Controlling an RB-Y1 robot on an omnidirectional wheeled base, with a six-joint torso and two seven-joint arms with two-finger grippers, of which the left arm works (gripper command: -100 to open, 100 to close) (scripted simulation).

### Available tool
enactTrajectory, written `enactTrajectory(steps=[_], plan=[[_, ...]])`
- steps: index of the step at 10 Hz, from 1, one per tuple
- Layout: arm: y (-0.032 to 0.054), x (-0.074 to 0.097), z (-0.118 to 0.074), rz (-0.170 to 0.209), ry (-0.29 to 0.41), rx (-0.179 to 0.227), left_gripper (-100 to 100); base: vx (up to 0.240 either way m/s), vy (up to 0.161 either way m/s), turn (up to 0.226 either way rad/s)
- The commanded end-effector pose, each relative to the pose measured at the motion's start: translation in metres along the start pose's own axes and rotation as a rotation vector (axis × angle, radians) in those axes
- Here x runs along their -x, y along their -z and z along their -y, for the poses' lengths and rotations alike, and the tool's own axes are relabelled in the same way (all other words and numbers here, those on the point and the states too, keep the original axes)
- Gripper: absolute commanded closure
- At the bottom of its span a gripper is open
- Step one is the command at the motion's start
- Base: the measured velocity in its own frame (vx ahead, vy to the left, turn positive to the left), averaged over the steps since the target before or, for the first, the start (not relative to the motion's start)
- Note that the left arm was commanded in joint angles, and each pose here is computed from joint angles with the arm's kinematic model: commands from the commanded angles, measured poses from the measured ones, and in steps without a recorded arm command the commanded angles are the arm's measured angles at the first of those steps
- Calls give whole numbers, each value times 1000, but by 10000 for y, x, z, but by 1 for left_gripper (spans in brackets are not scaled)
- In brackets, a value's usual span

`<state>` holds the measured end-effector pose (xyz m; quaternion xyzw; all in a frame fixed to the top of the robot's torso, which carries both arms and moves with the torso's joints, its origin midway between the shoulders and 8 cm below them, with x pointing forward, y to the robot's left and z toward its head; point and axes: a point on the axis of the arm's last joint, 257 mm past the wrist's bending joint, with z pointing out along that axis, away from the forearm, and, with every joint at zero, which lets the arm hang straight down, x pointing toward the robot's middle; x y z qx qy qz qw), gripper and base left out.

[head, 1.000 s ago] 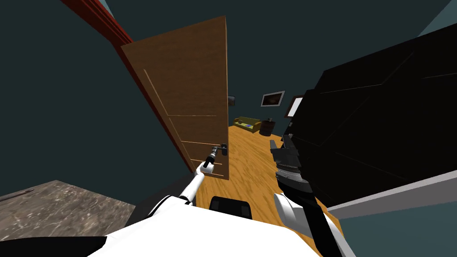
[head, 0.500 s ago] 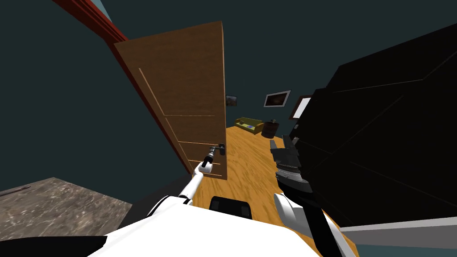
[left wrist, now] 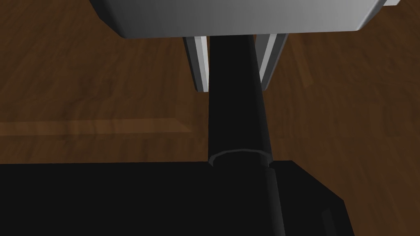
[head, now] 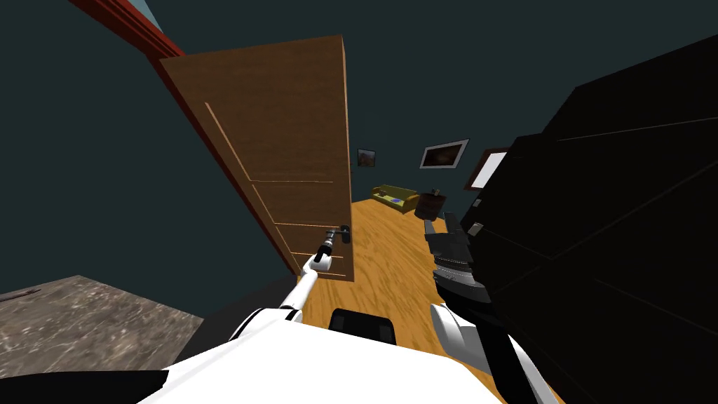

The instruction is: Push the door open

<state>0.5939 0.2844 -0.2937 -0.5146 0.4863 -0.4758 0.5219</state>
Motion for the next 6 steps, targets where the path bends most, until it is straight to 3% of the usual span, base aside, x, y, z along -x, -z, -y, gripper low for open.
enactTrajectory(steps=[1,3,5,6], plan=[[-4,25,22,9,7,-4,100,158,-144,72],[1,79,13,25,15,-3,100,162,-128,74],[35,314,-16,58,6,3,100,113,-49,69],[37,341,-15,63,6,3,100,188,-86,72]])
